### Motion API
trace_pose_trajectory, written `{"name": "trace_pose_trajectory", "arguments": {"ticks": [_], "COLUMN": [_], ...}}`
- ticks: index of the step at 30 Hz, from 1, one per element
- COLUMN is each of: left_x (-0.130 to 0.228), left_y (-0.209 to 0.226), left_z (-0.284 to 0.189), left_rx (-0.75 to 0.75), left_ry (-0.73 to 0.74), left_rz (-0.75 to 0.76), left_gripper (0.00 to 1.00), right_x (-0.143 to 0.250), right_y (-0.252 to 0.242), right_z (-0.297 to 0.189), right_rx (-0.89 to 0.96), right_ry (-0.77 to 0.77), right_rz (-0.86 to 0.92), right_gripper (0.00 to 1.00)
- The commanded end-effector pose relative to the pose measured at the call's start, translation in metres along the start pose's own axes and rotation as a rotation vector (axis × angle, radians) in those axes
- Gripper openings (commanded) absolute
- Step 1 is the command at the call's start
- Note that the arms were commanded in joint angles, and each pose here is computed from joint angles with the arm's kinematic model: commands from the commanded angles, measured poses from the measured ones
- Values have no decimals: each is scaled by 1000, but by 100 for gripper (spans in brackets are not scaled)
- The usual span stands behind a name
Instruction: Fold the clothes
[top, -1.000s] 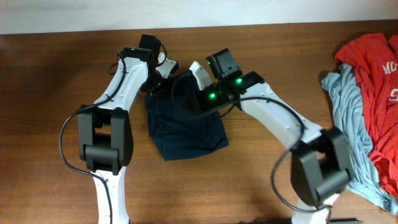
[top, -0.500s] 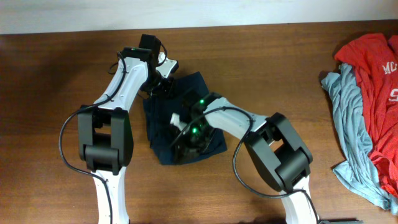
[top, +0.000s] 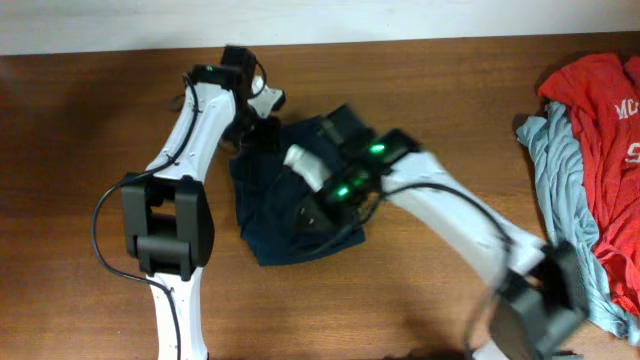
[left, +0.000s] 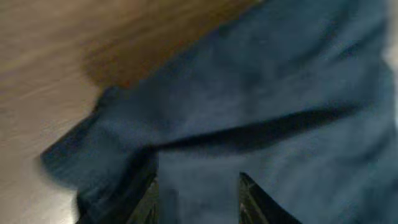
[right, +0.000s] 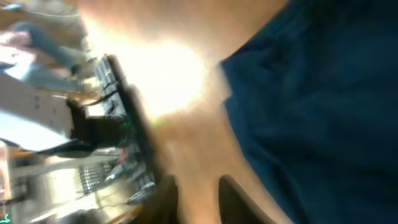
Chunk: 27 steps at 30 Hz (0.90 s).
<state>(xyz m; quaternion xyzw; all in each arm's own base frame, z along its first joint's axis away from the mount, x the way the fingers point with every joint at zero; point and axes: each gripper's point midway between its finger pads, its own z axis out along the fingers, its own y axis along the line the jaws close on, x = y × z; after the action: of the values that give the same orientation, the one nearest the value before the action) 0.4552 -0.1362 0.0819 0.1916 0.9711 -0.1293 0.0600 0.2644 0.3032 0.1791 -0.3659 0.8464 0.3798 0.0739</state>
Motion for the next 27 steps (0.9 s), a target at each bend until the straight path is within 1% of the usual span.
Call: {"name": "trace_pose_trajectory", "arguments": {"ticks": [1,2,3,5,6,7,9,10,12,13,14,15,16,17,20,23,27], "left_x": [-30,-33,-34,-35,-35,-36,-38,-38,-34,-32,-29,-26,-25,-24,-26,-29,-20], "left_y": [-6,-8,-8,-4,-1,1,-1,-4,-15,-23,-32,-38,-44,-48,-61,-70,-65], "left_z": [-68,-85,-100,-127,-139,-147,-154,-153,-146,-142,-137,-134,-129,-125,-112,-94,-61], "left_rx": [-24,-35,-58,-125,-165,-194,-199,-189,-149,-121,-97,-87,-87,-85,-94,-91,-127], "left_ry": [-142,-165,-184,-215,-229,-241,-256,-254,-227,-211,-194,-178,-160,-149,-132,-117,-26], "left_rz": [18,22,26,29,30,34,57,78,138,194,262,325,405,463,638,758,858], "left_gripper": [43,45,46,49,51,51,51,50,49,46,46,46,46,46,46,45,33], "right_x": [-19,-20,-20,-18,-16,-13,-9,-7,-6,-6,-5,-5,-4,-4,-2,1,9], "right_y": [-38,-47,-57,-74,-80,-87,-94,-97,-102,-103,-104,-105,-105,-105,-105,-103,-102], "right_z": [-60,-70,-81,-96,-101,-105,-113,-116,-121,-122,-124,-125,-125,-125,-125,-125,-125], "right_rx": [257,292,321,339,344,346,347,349,353,354,353,350,351,348,348,346,341], "right_ry": [-152,-177,-201,-235,-242,-246,-253,-257,-267,-271,-274,-276,-276,-275,-271,-260,-235], "right_rz": [77,113,159,239,270,295,328,339,351,357,361,364,368,370,375,385,413], "right_gripper": [36,45,51,52,49,43,36,34,34,34,35,37,42,44,47,47,47]}}
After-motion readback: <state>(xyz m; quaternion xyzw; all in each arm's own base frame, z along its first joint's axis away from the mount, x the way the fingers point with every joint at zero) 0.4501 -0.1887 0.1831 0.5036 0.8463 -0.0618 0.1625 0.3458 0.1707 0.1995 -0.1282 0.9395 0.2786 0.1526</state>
